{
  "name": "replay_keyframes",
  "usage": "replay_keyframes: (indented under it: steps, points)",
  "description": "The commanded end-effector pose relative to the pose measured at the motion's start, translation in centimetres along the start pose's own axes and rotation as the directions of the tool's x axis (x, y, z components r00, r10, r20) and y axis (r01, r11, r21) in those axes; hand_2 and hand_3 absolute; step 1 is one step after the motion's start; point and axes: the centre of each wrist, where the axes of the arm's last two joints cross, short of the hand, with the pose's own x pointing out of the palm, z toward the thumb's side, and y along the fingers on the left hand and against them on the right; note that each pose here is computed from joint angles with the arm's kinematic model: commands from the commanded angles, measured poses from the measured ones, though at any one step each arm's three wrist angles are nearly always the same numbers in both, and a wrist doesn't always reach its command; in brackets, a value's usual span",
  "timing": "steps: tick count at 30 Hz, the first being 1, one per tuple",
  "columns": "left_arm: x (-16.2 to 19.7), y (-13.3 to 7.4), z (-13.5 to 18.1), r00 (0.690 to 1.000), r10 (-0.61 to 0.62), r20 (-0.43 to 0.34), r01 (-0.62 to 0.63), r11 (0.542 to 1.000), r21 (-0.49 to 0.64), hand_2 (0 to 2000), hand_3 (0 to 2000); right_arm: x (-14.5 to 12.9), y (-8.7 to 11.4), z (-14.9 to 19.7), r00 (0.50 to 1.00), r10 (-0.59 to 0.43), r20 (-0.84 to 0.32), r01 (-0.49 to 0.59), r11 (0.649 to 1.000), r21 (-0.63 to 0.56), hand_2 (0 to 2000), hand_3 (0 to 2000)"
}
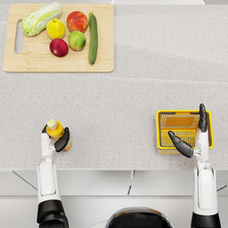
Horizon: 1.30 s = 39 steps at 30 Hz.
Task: Pick up the lemon tea and place it into the yellow basket
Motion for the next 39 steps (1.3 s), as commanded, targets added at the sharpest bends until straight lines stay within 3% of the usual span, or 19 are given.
replay_keyframes:
  steps: [1, 3, 7, 12, 15, 19, 26, 28, 29, 30, 31, 33, 34, 35, 39]
  points:
    - [0.2, 0.4, 2.4, 1.0, -0.014, 0.007, 0.013, 0.997, 0.08, 2000, 2000, 0.3, -0.4, 0.3, 1.0, 0.007, 0.004, -0.007, 1.0, -0.014, 0, 0]
    - [1.5, -0.4, 5.8, 0.998, -0.067, -0.021, 0.07, 0.975, 0.211, 2000, 2000, 1.0, -0.4, 0.3, 0.999, 0.03, 0.013, -0.03, 0.999, -0.013, 0, 0]
    - [4.7, -2.6, 14.2, 0.98, -0.181, -0.089, 0.201, 0.843, 0.499, 2000, 2000, 5.0, -0.2, -0.3, 0.984, 0.168, 0.053, -0.168, 0.986, 0.004, 0, 0]
    - [10.1, -4.5, 19.1, 0.946, -0.292, -0.139, 0.31, 0.703, 0.64, 2000, 2000, 8.0, -1.2, -0.2, 0.965, 0.243, 0.095, -0.243, 0.97, -0.008, 0, 0]
    - [13.7, -5.5, 20.7, 0.906, -0.385, -0.178, 0.398, 0.625, 0.671, 2000, 2000, 9.8, -1.7, -0.3, 0.951, 0.287, 0.116, -0.288, 0.958, -0.008, 0, 0]
    - [18.7, -7.4, 21.9, 0.825, -0.508, -0.246, 0.521, 0.518, 0.678, 2000, 2000, 12.6, -2.6, 0.0, 0.926, 0.348, 0.145, -0.348, 0.937, -0.021, 0, 0]
    - [21.4, -9.4, 20.0, 0.742, -0.589, -0.319, 0.631, 0.455, 0.628, 2000, 2000, 13.3, -3.8, 1.0, 0.924, 0.344, 0.167, -0.339, 0.939, -0.058, 0, 0]
    - [21.1, -9.5, 19.1, 0.74, -0.588, -0.326, 0.64, 0.468, 0.61, 2000, 2000, 12.8, -4.0, 1.5, 0.93, 0.328, 0.167, -0.32, 0.945, -0.076, 0, 0]
    - [20.7, -9.4, 19.0, 0.753, -0.576, -0.32, 0.628, 0.482, 0.611, 2000, 2000, 12.6, -4.1, 1.7, 0.92, 0.355, 0.163, -0.346, 0.934, -0.083, 1361, 327]
    - [20.3, -9.1, 19.1, 0.77, -0.559, -0.308, 0.609, 0.498, 0.617, 2000, 2000, 12.5, -4.1, 1.6, 0.883, 0.444, 0.151, -0.434, 0.896, -0.095, 2000, 653]
    - [20.0, -8.9, 19.2, 0.782, -0.548, -0.296, 0.593, 0.508, 0.625, 2000, 2000, 12.5, -3.3, 0.2, 0.858, 0.492, 0.15, -0.49, 0.87, -0.05, 2000, 980]
    - [19.7, -8.4, 19.1, 0.788, -0.543, -0.289, 0.586, 0.521, 0.621, 2000, 2000, 12.6, -4.0, 1.6, 0.83, 0.541, 0.138, -0.529, 0.841, -0.112, 2000, 1633]
    - [19.5, -8.4, 18.9, 0.781, -0.549, -0.296, 0.596, 0.517, 0.614, 639, 1673, 12.3, -3.4, 0.3, 0.831, 0.537, 0.147, -0.535, 0.843, -0.059, 2000, 1960]
    - [19.5, -8.3, 18.7, 0.797, -0.536, -0.277, 0.576, 0.539, 0.614, 0, 1347, 12.7, -4.1, 1.6, 0.838, 0.526, 0.144, -0.516, 0.85, -0.106, 2000, 2000]
    - [18.2, -8.6, 18.7, 0.837, -0.496, -0.232, 0.516, 0.571, 0.639, 0, 40, 11.1, -5.2, 2.6, 0.903, 0.398, 0.161, -0.378, 0.915, -0.14, 2000, 2000]
